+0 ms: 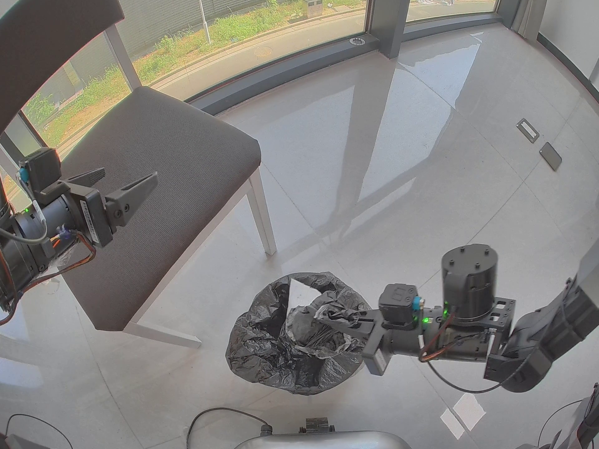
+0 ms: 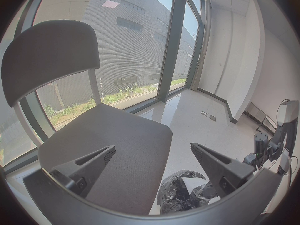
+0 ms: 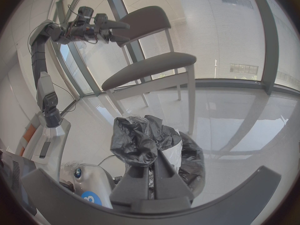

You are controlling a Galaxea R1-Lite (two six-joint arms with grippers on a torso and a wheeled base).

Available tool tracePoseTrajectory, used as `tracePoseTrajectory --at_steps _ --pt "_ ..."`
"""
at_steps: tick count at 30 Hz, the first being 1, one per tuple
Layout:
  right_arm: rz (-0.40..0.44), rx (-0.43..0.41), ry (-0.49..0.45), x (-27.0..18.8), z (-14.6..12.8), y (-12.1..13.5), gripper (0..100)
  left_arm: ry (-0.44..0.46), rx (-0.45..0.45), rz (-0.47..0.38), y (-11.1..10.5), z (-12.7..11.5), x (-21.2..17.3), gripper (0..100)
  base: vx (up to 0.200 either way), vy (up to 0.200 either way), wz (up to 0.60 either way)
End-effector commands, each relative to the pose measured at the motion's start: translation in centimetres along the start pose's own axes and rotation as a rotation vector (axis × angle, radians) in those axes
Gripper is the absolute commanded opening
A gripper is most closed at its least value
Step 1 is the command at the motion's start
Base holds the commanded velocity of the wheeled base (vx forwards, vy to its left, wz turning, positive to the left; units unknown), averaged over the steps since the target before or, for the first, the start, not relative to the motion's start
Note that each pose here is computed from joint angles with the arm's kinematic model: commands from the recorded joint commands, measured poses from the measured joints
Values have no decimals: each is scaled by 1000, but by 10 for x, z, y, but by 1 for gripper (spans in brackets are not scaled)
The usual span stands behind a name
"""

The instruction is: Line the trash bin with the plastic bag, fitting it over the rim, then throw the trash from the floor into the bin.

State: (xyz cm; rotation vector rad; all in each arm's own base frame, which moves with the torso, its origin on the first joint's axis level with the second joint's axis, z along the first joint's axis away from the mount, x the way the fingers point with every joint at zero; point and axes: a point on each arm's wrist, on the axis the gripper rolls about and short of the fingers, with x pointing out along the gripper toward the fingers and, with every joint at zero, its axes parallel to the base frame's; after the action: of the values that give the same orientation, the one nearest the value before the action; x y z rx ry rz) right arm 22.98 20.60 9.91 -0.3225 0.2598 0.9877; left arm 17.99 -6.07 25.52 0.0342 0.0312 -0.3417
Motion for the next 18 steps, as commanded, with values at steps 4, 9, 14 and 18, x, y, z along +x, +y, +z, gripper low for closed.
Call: tracePoseTrajectory --at_steps 4,9,14,18 --pt "54 18 93 46 -29 8 0 -33 -1 19 6 4 -17 100 0 0 0" --pt "60 36 133 56 -43 8 0 -23 -2 31 8 2 -19 100 0 0 0" --pt "28 56 153 66 -57 -6 0 -25 -2 32 9 3 -19 100 0 0 0" --pt "-4 67 159 73 -64 -20 0 -23 -5 30 9 2 -19 100 0 0 0"
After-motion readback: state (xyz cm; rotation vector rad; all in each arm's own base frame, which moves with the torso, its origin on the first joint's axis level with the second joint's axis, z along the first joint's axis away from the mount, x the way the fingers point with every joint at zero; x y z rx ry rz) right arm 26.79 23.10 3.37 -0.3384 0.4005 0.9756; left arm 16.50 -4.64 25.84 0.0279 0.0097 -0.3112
